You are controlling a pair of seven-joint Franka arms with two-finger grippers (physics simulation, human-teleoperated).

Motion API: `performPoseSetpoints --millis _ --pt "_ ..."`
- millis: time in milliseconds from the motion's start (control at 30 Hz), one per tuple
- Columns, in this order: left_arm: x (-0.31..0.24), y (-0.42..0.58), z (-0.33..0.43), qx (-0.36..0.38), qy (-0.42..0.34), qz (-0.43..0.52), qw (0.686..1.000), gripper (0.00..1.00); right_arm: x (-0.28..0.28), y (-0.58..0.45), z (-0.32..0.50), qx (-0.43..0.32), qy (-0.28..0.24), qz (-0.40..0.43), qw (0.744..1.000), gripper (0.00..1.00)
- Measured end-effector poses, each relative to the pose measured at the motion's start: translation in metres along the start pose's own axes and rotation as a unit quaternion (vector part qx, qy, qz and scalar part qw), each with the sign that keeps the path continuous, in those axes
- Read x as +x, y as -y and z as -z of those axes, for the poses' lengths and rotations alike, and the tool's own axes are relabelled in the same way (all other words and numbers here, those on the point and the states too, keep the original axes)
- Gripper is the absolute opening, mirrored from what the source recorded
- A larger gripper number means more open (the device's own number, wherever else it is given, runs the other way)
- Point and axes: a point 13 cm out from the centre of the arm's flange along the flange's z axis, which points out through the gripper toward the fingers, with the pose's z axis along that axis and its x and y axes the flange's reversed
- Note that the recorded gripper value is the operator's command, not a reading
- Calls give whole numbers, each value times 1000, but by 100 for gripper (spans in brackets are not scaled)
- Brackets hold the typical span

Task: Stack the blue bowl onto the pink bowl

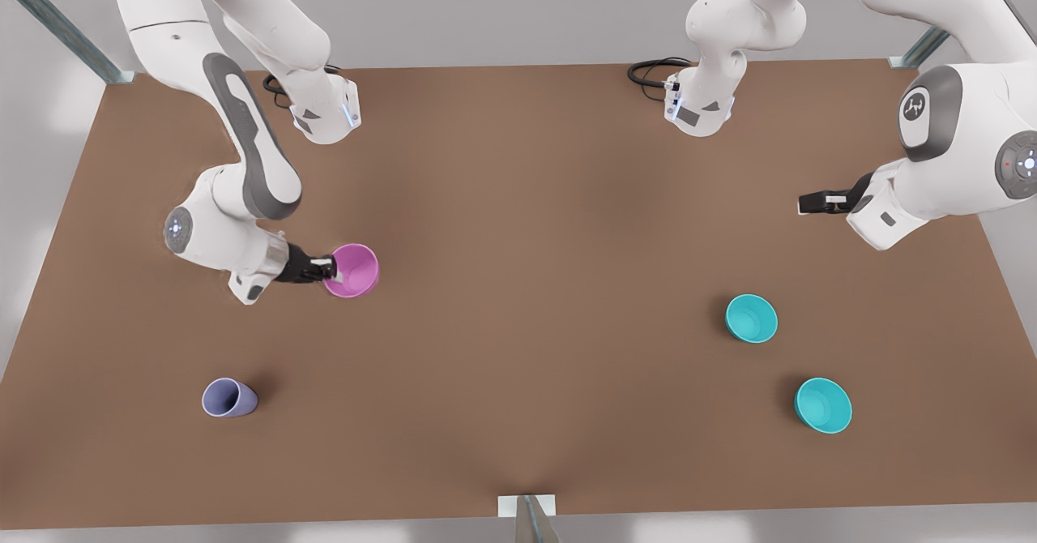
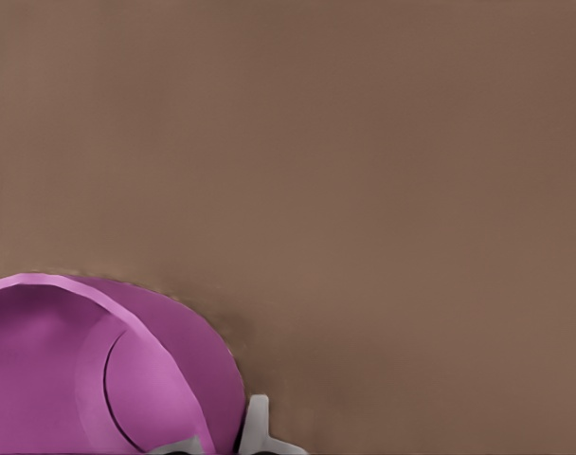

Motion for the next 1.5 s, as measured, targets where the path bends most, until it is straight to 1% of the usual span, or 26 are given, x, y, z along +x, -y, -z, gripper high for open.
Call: performPoseSetpoints --millis 67,100,167,233,333,433,600,633,667,733,800,867,933,967,1033,1067,1133,1200,1267,1367,1433,1500 --pt "-1 -1 -3 0 -3 1 1000 100 -44 -93 -37 -60 -4 21 998 21" --pt "-2 -1 -4 0 -4 2 1000 100 -69 -124 -53 -75 0 19 997 21" --pt "-2 -1 -4 0 -5 2 1000 100 -115 -177 -98 -86 9 12 996 21" --pt "-3 -1 -5 0 -6 2 1000 100 -137 -214 -149 -80 13 2 997 21" --pt "-3 -1 -6 0 -7 3 1000 100 -146 -245 -215 -58 20 -15 998 21" --pt "-4 -1 -7 0 -8 3 1000 100 -134 -254 -259 -39 13 -44 998 21" --pt "-5 -1 -8 -1 -9 4 1000 100 -123 -254 -292 -21 9 -96 995 21" --pt "-5 -1 -8 -1 -9 4 1000 100 -124 -254 -294 -20 10 -106 994 46" --pt "-5 -2 -10 -1 -11 4 1000 100 -124 -253 -295 -19 11 -116 993 100" --pt "-17 -14 -33 1 -35 19 999 100 -126 -251 -295 -16 13 -135 991 100" --pt "-40 -61 -71 25 -60 73 995 100 -129 -254 -287 -17 17 -150 988 100" --pt "-63 -101 -107 44 -67 114 990 100 -142 -259 -244 -23 19 -166 986 100" --pt "-82 -114 -159 54 -78 126 987 100 -160 -234 -169 -21 7 -197 980 100" --pt "-81 -119 -193 62 -85 130 986 100 -168 -200 -122 -3 0 -215 977 100" --pt "-90 -120 -233 79 -74 132 985 100 -178 -110 26 32 10 -254 967 100" --pt "-95 -119 -251 88 -64 133 985 100 -169 -60 106 63 25 -266 962 100" --pt "-115 -114 -276 102 -38 134 985 100 -127 5 227 135 48 -271 952 100" --pt "-141 -107 -288 106 0 128 986 100 -73 6 310 192 57 -254 946 100" --pt "-161 -98 -299 113 26 124 986 100 -22 -11 361 227 51 -233 944 100" --pt "-178 -99 -316 114 47 123 985 100 33 -10 377 260 7 -220 940 100" --pt "-181 -100 -325 113 53 122 985 100 56 -7 377 272 -17 -211 939 100" --pt "-181 -101 -334 113 53 120 985 100 68 -5 375 277 -36 -201 939 100"
